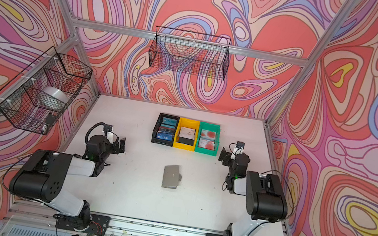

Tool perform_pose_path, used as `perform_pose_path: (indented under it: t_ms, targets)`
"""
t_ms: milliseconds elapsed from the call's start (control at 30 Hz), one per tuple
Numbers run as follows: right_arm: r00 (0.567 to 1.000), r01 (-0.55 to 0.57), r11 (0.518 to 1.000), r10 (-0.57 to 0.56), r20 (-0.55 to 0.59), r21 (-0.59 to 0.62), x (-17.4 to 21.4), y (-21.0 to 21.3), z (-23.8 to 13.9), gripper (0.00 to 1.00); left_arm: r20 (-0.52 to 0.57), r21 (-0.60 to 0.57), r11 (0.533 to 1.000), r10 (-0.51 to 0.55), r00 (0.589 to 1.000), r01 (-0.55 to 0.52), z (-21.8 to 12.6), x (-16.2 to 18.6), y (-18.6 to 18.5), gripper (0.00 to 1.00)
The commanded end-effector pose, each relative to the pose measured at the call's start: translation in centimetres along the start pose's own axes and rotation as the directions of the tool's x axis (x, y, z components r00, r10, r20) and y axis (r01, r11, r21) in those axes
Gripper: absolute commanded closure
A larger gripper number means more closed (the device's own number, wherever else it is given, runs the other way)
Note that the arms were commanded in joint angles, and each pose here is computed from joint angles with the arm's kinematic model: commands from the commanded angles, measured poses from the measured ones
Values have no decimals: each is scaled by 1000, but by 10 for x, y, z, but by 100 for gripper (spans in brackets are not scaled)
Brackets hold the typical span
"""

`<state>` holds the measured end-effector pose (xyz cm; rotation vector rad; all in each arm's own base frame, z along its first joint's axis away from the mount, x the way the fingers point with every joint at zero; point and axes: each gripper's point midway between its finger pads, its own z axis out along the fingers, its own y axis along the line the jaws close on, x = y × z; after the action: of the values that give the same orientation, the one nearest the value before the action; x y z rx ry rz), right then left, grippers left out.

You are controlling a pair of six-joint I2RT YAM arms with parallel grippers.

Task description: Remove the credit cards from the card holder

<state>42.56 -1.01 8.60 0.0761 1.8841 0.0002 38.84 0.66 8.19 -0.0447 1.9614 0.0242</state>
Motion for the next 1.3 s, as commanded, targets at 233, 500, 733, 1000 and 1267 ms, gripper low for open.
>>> perform_pose_path:
  t_ms: [233,500,733,1000,1267]
  targets:
    - [1000,-2,1000,3,19,-14,-7,3,2,2,21,-8,1000,-8,1000,9,2,-7,2,0]
    - [1000,21,999,-21,2,-45,-67,14,-23,30,-7,55,998,7,1000,-6,-19,-46,-9,6]
    - [963,-153,960,90,-255,-236,-85,69,-69,47,-123,245,938,-223,967,247,-52,-74,-54,32]
    - [879,-236,898,33,-476,-372,-10,172,-107,70,-423,391,843,-191,886,369,-91,-8,-138,85]
    - [825,-224,904,-22,-564,-363,58,210,-97,75,-499,431,799,-177,848,420,-121,42,-167,100]
